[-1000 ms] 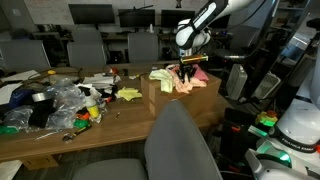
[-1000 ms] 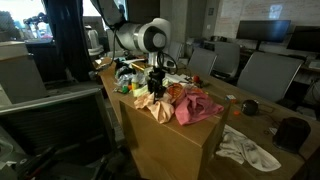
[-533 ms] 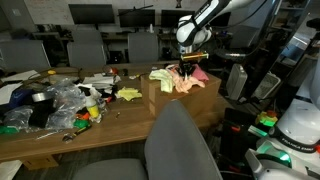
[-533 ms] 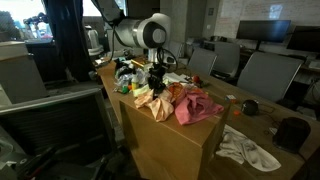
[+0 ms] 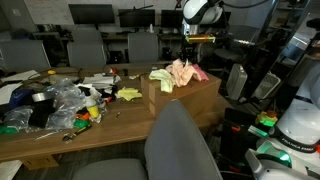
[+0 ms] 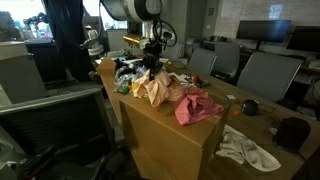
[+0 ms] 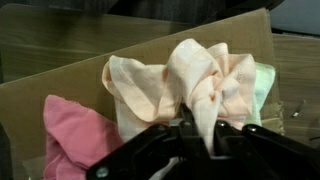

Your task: Hang the shirts on the box on the back of the chair

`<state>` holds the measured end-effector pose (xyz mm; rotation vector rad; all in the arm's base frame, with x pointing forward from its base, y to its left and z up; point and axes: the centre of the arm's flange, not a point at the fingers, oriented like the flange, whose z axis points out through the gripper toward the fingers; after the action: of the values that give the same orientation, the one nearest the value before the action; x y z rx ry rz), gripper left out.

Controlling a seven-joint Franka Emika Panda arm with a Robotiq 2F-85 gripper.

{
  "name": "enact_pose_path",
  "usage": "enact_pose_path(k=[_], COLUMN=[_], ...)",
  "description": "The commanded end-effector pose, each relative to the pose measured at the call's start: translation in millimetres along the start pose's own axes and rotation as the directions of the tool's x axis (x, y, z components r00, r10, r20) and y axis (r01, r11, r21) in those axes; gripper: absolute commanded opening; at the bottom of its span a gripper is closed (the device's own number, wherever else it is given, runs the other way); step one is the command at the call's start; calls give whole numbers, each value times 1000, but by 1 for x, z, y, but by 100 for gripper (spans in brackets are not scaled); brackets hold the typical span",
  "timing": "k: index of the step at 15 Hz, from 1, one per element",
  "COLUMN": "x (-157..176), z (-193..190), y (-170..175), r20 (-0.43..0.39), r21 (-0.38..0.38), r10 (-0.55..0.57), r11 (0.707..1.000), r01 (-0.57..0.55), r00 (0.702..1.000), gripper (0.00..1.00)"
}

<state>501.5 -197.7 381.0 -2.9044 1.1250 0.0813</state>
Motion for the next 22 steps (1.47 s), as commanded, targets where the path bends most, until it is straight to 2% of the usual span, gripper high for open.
enact_pose_path(k=[1,3,5,9,15,22], x=[-44,-67,-92,-141,-218,-290], z=[-56,-79,-98,-130,-160,-166], y=[-2,-6,-11,-25,-53,-88], r20=[-1,23,52,111,167,249], r21=[37,46,44,46,7,-10], r10=[-106,-195,-298,-497,-717,-869], r11=[994,980,954,867,688,439], r01=[106,194,296,496,726,898], r00=[994,980,953,860,677,427], gripper=[4,4,4,4,4,4])
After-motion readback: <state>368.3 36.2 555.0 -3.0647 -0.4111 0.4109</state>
